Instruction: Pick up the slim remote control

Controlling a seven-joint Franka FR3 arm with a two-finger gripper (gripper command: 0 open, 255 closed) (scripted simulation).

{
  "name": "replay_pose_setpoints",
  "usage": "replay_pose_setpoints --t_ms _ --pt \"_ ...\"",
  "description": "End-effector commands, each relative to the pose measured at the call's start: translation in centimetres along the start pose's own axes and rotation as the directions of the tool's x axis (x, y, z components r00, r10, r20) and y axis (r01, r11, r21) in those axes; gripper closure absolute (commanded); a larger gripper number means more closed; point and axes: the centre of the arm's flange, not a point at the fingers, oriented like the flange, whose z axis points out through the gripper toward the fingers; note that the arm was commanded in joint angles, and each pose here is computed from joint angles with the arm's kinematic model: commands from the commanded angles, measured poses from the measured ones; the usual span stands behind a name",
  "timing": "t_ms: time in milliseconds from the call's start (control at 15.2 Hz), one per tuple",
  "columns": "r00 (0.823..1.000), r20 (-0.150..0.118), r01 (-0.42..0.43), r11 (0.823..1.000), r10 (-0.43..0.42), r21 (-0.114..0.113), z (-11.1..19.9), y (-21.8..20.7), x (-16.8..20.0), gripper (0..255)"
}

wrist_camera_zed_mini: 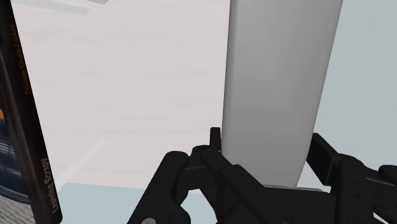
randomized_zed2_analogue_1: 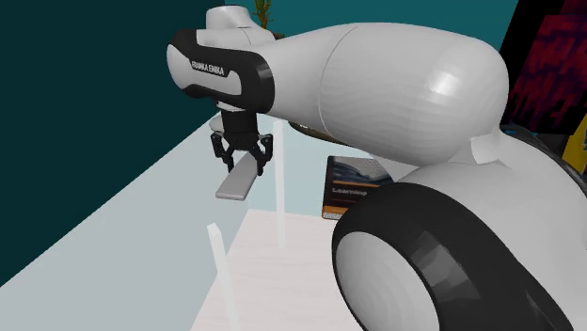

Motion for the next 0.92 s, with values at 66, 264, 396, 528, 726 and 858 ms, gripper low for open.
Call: replay_pose_setpoints --t_ms 66,264,396,528,726,858 --pt "1.0 0.0 0.0 1.0 0.0 0.0 -1.5 0.1 0.0 255" --pt "1.0 0.0 0.0 1.0 0.0 0.0 -3.1 0.1 0.0 255" --pt "1.0 0.0 0.0 1.0 0.0 0.0 -4.2 0.1 0.0 255" --pt "1.0 0.0 0.0 1.0 0.0 0.0 -5.2 0.1 0.0 255" --pt "1.0 0.0 0.0 1.0 0.0 0.0 -6.8 0.2 0.0 255" --pt "1.0 0.0 0.0 1.0 0.0 0.0 -6.9 0.2 0.0 255"
